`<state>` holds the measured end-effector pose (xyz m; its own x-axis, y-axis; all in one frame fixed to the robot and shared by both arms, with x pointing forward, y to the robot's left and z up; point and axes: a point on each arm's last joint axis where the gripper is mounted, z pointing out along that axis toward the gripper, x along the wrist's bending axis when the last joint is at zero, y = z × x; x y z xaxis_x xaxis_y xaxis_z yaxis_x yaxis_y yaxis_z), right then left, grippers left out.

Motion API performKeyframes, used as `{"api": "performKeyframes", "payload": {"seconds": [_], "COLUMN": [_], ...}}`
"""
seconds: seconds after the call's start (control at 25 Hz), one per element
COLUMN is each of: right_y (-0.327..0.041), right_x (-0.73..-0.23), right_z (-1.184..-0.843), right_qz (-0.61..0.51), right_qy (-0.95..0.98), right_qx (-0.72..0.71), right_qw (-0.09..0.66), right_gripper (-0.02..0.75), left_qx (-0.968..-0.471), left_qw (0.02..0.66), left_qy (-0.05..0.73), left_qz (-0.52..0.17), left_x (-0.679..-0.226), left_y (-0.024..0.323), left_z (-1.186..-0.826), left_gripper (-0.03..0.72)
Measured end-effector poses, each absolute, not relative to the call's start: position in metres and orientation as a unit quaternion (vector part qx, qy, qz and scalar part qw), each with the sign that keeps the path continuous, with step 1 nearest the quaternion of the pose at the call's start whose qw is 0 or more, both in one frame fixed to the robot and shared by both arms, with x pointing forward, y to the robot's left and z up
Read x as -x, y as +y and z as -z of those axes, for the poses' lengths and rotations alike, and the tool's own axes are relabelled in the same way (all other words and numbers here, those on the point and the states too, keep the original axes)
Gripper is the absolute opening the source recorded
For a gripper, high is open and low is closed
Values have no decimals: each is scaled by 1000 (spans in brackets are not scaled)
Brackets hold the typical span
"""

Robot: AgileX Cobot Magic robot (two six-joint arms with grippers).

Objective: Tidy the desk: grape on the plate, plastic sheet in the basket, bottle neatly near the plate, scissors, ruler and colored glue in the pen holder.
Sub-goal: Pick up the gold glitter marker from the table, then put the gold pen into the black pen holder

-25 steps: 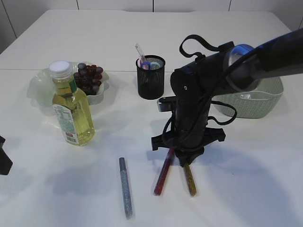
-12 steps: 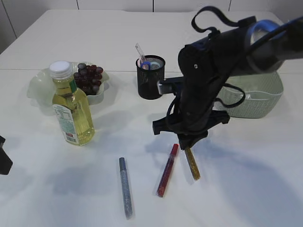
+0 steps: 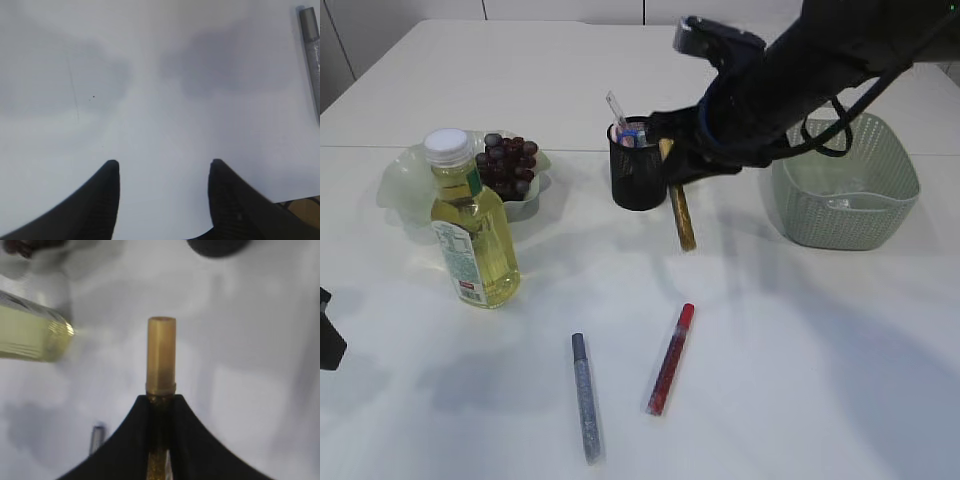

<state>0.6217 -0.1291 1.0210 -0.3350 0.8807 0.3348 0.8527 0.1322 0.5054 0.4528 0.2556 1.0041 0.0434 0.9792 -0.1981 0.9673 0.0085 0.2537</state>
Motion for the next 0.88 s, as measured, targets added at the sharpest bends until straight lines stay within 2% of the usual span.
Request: {"api": "performKeyframes", "payload": {"seconds": [0.36,0.88], "right_y": [-151,-139], "right_x": [-662,-750], "right_z": [-1055,-1039], "right_qz": [-507,-599], "right_qy": [715,683], "right_qx": [-472,-365], "right_qw": [92,204], "right_gripper": [101,101], "left_qx": [-705,-707], "left_qw": [156,151], "left_qy": [691,691], "left_qz": [-12,-8], "left_x": [-451,-450], "left_y": [256,256], "left_z": [-1004,-1003], "left_gripper": [415,415]}}
